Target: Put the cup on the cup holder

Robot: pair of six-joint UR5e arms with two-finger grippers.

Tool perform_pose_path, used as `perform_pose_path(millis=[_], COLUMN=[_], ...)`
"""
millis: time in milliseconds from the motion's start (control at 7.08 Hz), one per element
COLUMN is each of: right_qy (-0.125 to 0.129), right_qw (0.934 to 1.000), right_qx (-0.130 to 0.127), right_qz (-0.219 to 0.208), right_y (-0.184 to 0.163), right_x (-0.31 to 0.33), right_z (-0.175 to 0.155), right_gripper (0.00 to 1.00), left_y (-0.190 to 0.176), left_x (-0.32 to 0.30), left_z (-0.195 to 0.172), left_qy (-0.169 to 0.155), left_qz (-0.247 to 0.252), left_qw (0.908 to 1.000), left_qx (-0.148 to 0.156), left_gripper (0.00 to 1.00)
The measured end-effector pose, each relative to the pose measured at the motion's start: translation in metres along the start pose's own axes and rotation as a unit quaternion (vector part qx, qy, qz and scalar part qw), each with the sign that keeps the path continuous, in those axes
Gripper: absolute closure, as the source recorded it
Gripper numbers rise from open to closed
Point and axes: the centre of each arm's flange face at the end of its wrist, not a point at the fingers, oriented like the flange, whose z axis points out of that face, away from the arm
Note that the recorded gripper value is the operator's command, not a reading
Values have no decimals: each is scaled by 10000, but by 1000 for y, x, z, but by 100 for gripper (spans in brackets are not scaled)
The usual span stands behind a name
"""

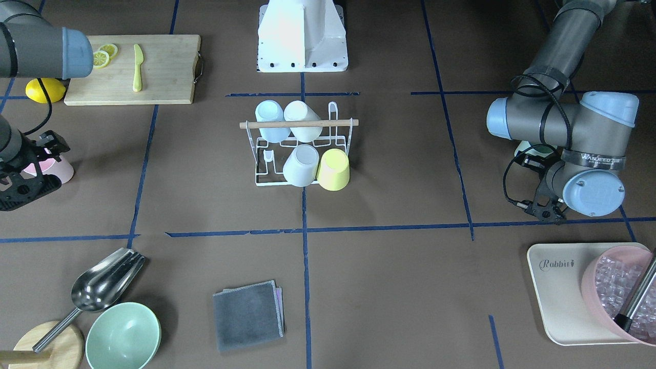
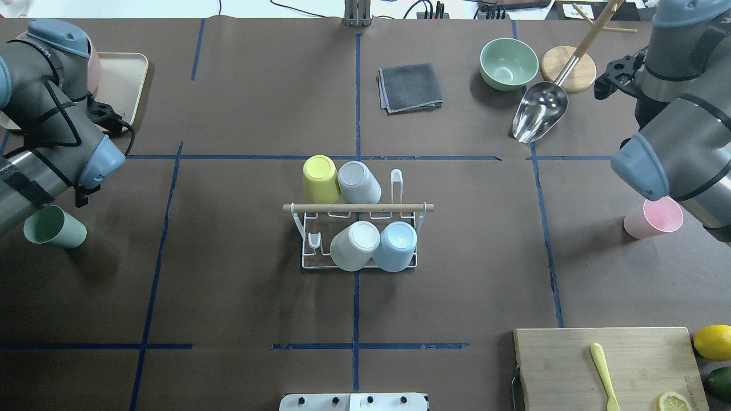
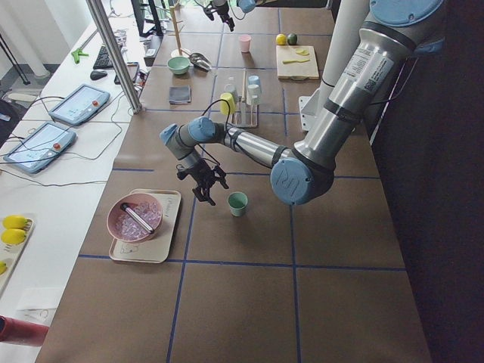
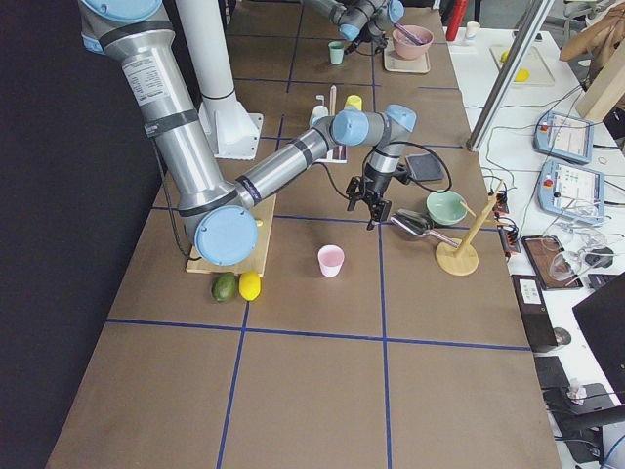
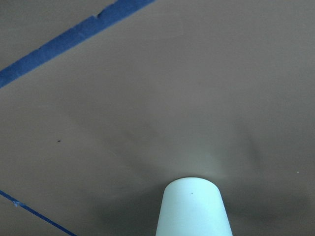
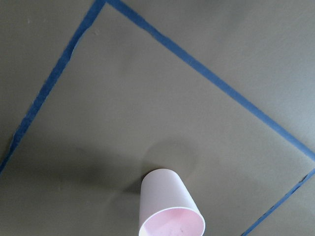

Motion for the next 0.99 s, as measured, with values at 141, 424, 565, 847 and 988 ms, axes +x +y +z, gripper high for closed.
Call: perform_pose_path(millis=[141,424,565,847,988], right_qy=[-19,37,116,378,464], right_qw=[9997,9970,9955,9905,9879], right_qx=[-232,-653,-738,-1009,-1187], right_qz=[-24,-420,-589,-851,-887], right_y=[-3,-15,-24,-37,-37], right_x=[-5,-20,-28,-44,-47], right_z=[18,56,64,79,85], right_gripper=[0,0,0,0,0], left_y=[-4,-8,-9,-10,-8], left_x=[6,13,13,10,9], left_z=[6,18,22,28,32], left_qy=[68,113,113,116,131], left_qz=[20,42,45,7,-39], left_qw=[10000,9998,9997,9995,9991], left_qx=[-46,-164,-207,-302,-393], left_gripper=[0,0,0,0,0])
